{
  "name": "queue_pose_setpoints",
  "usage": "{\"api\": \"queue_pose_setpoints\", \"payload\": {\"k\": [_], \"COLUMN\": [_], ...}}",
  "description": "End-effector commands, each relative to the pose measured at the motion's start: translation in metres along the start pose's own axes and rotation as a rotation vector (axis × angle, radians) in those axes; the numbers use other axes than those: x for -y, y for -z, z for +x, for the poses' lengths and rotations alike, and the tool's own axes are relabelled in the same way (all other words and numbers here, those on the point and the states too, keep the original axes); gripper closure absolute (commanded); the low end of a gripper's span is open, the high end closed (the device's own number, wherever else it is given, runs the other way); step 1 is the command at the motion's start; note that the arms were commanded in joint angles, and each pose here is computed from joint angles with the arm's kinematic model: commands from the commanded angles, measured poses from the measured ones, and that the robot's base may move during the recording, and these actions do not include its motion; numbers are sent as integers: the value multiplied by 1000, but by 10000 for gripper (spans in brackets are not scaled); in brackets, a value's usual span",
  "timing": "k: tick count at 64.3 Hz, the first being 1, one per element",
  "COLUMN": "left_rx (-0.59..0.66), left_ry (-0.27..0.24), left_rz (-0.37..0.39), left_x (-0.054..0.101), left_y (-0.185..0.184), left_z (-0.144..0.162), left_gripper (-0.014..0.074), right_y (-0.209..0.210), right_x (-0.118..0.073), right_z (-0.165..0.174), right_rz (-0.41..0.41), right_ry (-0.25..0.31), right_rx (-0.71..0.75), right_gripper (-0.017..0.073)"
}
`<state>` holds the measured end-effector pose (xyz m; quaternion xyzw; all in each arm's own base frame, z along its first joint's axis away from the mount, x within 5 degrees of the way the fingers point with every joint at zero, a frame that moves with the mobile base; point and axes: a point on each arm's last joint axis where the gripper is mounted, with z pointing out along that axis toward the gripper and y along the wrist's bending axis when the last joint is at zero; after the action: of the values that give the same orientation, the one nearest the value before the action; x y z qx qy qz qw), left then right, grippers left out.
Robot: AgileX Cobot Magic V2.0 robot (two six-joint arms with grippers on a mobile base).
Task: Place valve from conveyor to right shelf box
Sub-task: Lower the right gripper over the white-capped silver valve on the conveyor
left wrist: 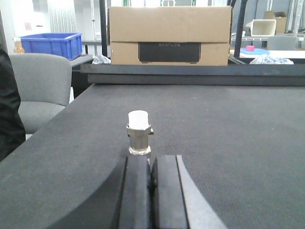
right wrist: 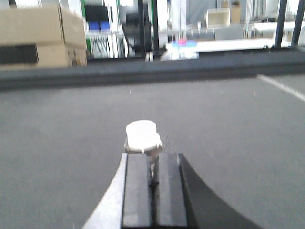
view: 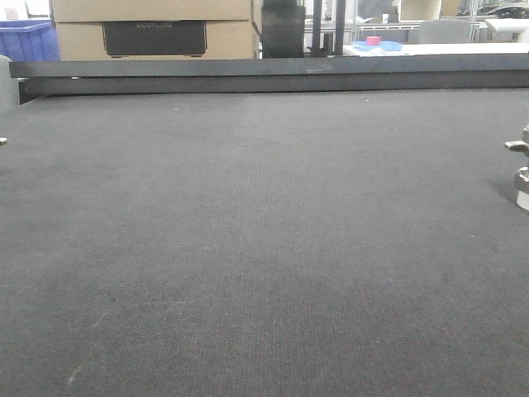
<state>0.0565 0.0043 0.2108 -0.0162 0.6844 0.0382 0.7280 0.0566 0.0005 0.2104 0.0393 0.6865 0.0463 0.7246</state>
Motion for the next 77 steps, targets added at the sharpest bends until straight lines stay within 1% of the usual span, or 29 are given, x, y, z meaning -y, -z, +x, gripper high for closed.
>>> {"api": "queue_pose_setpoints", "payload": {"k": [1, 7, 14, 16, 20, 26, 28, 33, 34, 35, 38, 39, 40, 43, 44, 45, 46, 47, 49, 52, 55, 59, 61, 64, 68, 72, 75, 76, 77], "left_rx": [58, 140, 243, 236, 237, 235, 207, 142, 137, 105, 65, 52, 41, -2, -4, -14, -22, -33, -52, -71, -90, -117, -129, -139, -147, -154, -160, -162, -163], "left_ry": [6, 10, 14, 14, 14, 14, 14, 13, 11, 7, 0, 0, -3, -15, -17, -19, -19, -19, -19, -19, -19, -18, -14, -13, -5, -1, -1, -2, -2], "left_rz": [-6, -13, -23, -22, -19, -11, -6, 3, 4, 8, 12, 13, 13, 13, 13, 13, 13, 14, 15, 16, 17, 18, 21, 27, 49, 72, 95, 100, 105], "left_x": [-1, -1, -2, -2, -2, -2, -2, -2, -2, -2, -2, -2, -2, -3, -3, -3, -3, -3, -3, -3, -3, -3, -3, -3, 0, 2, 5, 6, 7], "left_y": [1, 1, 3, 3, 4, 10, 11, 9, 10, 8, 6, 4, 3, -5, -6, -8, -10, -13, -18, -27, -36, -47, -52, -58, -65, -70, -75, -76, -77], "left_z": [-5, -13, -22, -21, -32, -61, -68, -90, -97, -99, -112, -115, -118, -128, -133, -135, -138, -140, -145, -151, -156, -160, -161, -164, -168, -171, -173, -173, -173], "left_gripper": [705, 705, 705, 705, 705, 705, 705, 705, 705, 705, 702, 699, 689, 647, 632, 615, 596, 575, 516, 418, 296, 178, 113, 41, -3, -4, 4, 6, 11], "right_y": [0, 0, 1, 1, 3, 10, 13, 18, 18, 18, 15, 14, 11, 7, 5, 2, 0, -2, -8, -18, -27, -37, -43, -53, -65, -81, -96, -99, -105], "right_x": [0, 0, 0, 0, -2, -7, -9, -12, -13, -14, -15, -15, -16, -17, -17, -18, -18, -18, -18, -18, -17, -17, -17, -17, -18, -19, -20, -21, -21], "right_z": [-4, -5, -11, -13, -28, -56, -65, -88, -93, -97, -105, -110, -112, -122, -124, -127, -129, -131, -133, -136, -135, -135, -136, -137, -145, -152, -156, -162, -162], "right_rz": [-1, 0, 1, 0, -8, -24, -29, -39, -40, -41, -41, -42, -41, -40, -39, -38, -38, -37, -34, -25, -16, -7, -4, -2, 0, 2, 6, 5, 5], "right_ry": [-12, -12, -14, -14, -14, -13, -12, -11, -10, -10, -10, -10, -10, -10, -10, -10, -10, -10, -8, 16, 43, 75, 82, 82, 82, 82, 86, 92, 98], "right_rx": [48, 54, 117, 119, 138, 157, 163, 173, 170, 168, 150, 153, 143, 138, 134, 126, 121, 115, 94, 64, 29, 21, 16, -15, -80, -182, -291, -305, -352], "right_gripper": [712, 712, 712, 712, 712, 712, 704, 630, 584, 558, 482, 432, 398, 257, 239, 175, 160, 116, 74, -18, -10, -10, -10, -10, -10, -10, -10, -10, -10]}}
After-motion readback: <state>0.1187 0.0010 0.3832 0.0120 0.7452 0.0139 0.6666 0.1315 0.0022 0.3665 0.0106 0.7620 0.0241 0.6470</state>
